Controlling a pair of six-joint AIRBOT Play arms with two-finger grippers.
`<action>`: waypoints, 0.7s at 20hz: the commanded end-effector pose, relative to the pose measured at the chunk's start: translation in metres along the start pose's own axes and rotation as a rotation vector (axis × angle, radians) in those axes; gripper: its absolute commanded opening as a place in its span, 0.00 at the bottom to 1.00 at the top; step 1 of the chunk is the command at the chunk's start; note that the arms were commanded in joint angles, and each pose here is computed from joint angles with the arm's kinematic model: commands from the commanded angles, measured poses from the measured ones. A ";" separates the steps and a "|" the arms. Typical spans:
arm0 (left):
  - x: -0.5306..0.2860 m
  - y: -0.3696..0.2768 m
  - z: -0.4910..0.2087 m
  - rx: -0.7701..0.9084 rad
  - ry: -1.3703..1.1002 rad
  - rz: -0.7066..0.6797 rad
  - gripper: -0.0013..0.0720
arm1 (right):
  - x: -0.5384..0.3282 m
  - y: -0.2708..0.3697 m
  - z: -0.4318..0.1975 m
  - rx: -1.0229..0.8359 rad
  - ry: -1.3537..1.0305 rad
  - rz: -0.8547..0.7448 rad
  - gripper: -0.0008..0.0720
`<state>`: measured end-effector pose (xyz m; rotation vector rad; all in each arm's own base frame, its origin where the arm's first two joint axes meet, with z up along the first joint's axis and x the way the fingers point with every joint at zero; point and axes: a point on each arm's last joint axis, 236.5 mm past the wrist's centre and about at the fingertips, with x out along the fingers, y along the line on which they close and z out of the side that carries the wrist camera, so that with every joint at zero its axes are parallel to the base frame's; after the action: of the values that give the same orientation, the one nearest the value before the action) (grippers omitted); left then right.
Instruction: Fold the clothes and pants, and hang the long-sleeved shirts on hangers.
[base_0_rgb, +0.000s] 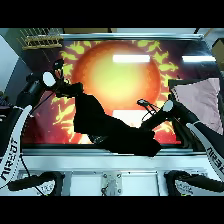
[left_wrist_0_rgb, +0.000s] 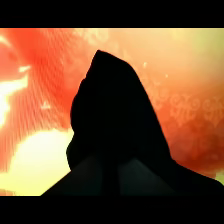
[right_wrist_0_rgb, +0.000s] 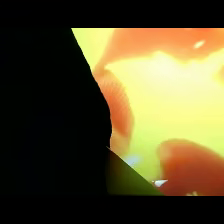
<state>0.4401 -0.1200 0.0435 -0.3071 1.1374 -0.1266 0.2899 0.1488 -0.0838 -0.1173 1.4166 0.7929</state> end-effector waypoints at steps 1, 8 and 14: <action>-0.071 -0.017 0.048 0.027 -0.192 -0.049 0.03 | -0.078 -0.009 0.053 -0.004 -0.193 -0.108 0.04; -0.387 -0.096 0.057 0.172 -0.833 -0.295 0.03 | -0.431 0.077 0.120 -0.107 -1.075 -0.474 0.04; -0.495 -0.119 -0.017 0.245 -1.032 -0.496 0.03 | -0.536 0.152 0.077 -0.085 -1.466 -0.473 0.04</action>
<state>0.2735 -0.1134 0.4717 -0.3303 0.1293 -0.4154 0.3332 0.0835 0.4214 -0.0172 0.1071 0.3636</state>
